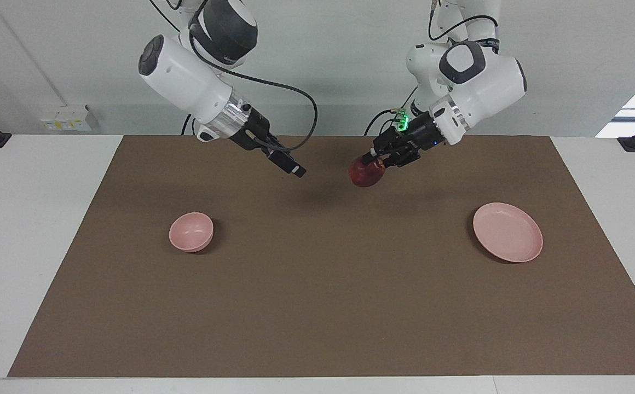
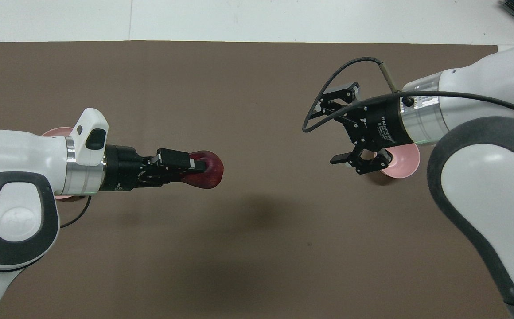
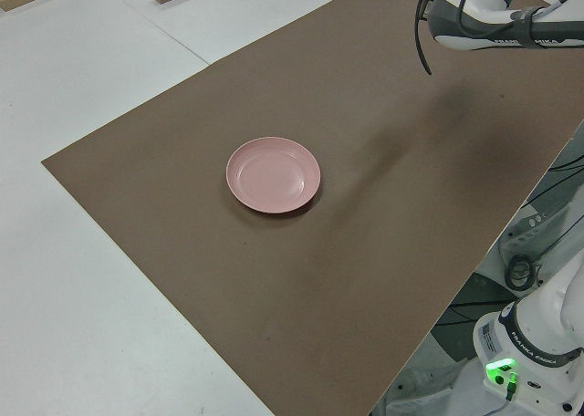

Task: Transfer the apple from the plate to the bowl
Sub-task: 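Carry the apple with the left gripper while the right gripper approaches it, then close the right gripper on the apple and open the left gripper, then move the apple with the right gripper while the left gripper withdraws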

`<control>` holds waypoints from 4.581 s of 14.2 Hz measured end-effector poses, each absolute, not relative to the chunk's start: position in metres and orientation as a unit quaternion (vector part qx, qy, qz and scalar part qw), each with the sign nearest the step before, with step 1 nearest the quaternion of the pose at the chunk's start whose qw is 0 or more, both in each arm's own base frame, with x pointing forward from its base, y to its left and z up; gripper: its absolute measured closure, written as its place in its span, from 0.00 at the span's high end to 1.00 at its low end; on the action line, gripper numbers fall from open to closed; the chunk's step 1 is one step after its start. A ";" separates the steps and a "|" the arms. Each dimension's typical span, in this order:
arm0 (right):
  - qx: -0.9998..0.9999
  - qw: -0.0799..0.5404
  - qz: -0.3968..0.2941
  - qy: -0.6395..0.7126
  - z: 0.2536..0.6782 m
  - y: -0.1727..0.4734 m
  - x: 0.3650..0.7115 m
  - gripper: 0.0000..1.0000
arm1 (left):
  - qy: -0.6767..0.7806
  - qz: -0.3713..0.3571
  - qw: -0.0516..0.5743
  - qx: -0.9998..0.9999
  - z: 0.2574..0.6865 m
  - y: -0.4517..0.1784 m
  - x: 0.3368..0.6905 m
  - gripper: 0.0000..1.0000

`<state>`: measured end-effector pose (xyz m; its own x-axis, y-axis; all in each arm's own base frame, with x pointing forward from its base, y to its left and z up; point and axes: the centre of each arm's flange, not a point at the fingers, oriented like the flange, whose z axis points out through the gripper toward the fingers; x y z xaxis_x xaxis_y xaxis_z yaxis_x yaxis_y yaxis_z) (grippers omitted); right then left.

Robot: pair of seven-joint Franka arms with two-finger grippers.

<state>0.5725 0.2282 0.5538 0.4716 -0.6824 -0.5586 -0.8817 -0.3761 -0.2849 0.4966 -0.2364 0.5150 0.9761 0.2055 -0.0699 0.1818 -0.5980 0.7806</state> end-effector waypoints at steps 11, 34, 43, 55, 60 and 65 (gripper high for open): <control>-0.785 0.284 0.208 0.510 0.531 0.274 0.563 1.00 | 0.124 0.059 0.445 0.885 0.521 -0.286 0.478 0.64; -0.798 0.303 0.198 0.482 0.523 0.280 0.567 0.80 | 0.128 0.070 0.447 0.882 0.537 -0.290 0.475 0.91; -0.937 0.194 0.085 0.278 0.516 0.171 0.594 0.80 | 0.022 0.054 0.277 0.959 0.515 -0.240 0.488 1.00; -0.999 0.042 0.030 -0.003 0.405 0.044 0.624 0.80 | -0.032 0.052 0.045 0.997 0.516 -0.141 0.518 1.00; -0.998 0.042 0.030 -0.028 0.368 -0.002 0.614 0.80 | -0.032 0.047 0.014 0.998 0.555 -0.117 0.558 1.00; -0.998 0.041 0.025 -0.030 0.363 0.001 0.613 0.80 | -0.055 0.018 -0.008 0.998 0.617 -0.061 0.569 1.00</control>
